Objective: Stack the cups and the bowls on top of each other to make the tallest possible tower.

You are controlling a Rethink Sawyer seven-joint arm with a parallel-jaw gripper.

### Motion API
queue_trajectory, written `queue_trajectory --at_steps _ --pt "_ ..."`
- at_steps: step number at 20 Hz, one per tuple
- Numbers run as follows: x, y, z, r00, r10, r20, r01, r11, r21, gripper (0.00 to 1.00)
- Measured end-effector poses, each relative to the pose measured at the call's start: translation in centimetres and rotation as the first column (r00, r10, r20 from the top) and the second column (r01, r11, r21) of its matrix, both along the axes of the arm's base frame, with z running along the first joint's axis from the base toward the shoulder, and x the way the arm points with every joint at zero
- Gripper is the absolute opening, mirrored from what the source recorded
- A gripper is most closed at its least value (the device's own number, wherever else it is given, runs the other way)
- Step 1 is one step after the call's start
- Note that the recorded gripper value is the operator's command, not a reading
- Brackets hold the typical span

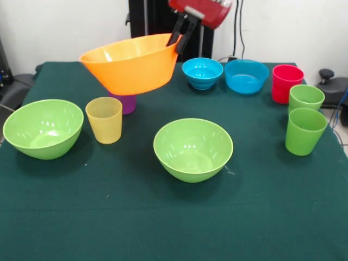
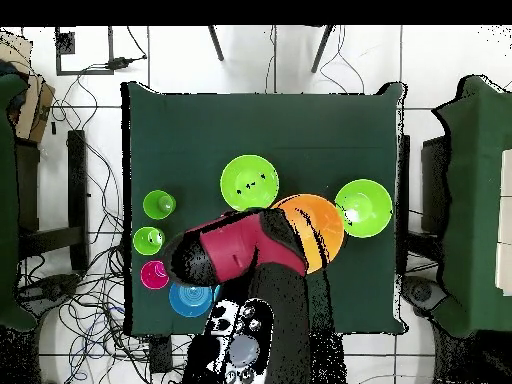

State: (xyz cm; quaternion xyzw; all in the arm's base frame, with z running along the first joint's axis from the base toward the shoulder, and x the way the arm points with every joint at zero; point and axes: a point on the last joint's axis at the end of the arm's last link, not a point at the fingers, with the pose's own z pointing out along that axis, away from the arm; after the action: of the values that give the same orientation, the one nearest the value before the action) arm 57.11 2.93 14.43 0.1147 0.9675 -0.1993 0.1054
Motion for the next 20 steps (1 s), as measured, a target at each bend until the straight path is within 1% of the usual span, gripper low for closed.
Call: queue_trajectory --at_steps 2,5,13,20 --pt "0.3 -0.7 -0.6 0.9998 -0.016 -0.007 0.016 0.9999 0.004 0.00" --pt "0.6 -1.1 -1.6 0.9995 -0.026 -0.017 0.027 0.9996 0.009 0.00" --pt "1.8 0.4 -2.4 0.9996 -0.024 -0.012 0.024 0.9993 0.029 0.00" --pt "2.8 2.1 -2.0 0.9998 -0.018 0.008 0.017 0.9989 0.044 0.00"
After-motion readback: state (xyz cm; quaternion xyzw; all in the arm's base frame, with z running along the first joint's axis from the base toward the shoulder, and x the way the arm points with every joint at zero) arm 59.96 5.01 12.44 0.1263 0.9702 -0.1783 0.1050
